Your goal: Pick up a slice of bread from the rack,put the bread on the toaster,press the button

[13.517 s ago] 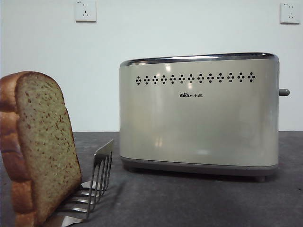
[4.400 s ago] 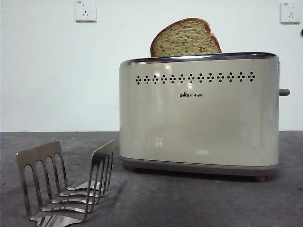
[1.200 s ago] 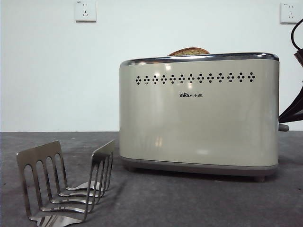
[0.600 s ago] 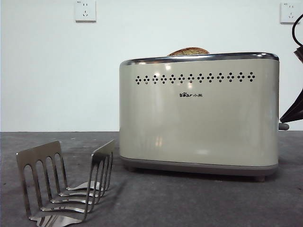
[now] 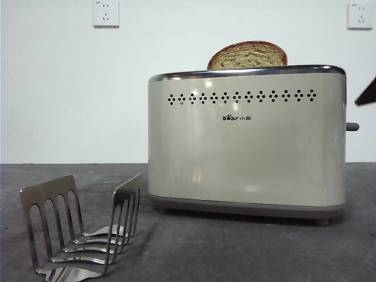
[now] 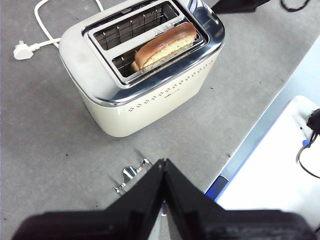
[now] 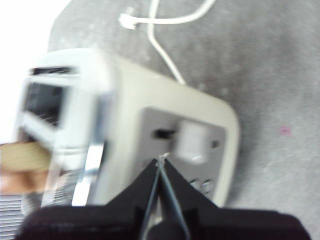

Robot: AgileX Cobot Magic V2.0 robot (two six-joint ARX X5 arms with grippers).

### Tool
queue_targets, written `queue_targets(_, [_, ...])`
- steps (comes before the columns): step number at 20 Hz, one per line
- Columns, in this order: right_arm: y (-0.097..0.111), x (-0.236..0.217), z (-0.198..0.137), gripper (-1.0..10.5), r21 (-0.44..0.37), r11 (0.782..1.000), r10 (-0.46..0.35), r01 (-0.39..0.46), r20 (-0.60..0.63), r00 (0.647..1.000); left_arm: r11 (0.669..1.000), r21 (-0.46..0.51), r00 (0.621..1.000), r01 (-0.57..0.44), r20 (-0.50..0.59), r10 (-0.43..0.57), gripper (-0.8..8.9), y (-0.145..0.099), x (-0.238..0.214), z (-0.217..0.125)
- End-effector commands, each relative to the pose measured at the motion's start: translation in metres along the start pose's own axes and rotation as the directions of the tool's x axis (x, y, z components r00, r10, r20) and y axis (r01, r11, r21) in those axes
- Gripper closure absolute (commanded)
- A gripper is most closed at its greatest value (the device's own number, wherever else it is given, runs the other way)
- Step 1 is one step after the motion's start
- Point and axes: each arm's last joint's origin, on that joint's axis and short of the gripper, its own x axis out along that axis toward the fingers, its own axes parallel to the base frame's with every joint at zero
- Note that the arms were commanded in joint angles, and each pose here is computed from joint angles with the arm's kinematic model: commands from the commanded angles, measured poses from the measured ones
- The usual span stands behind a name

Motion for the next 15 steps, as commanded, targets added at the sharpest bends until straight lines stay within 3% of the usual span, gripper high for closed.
queue_targets(1, [0.019, -0.015, 0.004, 9.5, -0.067, 0.998, 0.021, -0.019, 0.04, 0.999, 1.0, 0.014, 1.0, -0.002, -0.001, 0.002, 8.22, 0.0, 0.001, -0.001])
queue_targets(5, [0.068, -0.054, 0.011, 9.5, -0.181, 0.983, 0.036, -0.014, 0.118, 0.992, 1.0, 0.014, 1.0, -0.001, -0.002, 0.001, 8.22, 0.0, 0.001, -0.001])
queue_targets(8, [0.112, -0.093, 0.012, 9.5, -0.28, 0.954, -0.041, 0.105, 0.224, 0.974, 1.0, 0.014, 1.0, -0.002, -0.001, 0.002, 8.22, 0.0, 0.001, -0.001])
queue_targets(12, [0.163, -0.144, -0.004, 9.5, -0.335, 0.881, -0.182, 0.335, 0.414, 0.892, 1.0, 0.015, 1.0, -0.001, 0.004, 0.001, 8.22, 0.0, -0.001, -0.002])
queue_targets(15, [0.186, -0.168, -0.016, 9.5, -0.311, 0.849, -0.242, 0.426, 0.488, 0.839, 1.0, 0.015, 1.0, -0.001, 0.02, 0.001, 8.22, 0.0, -0.007, -0.004])
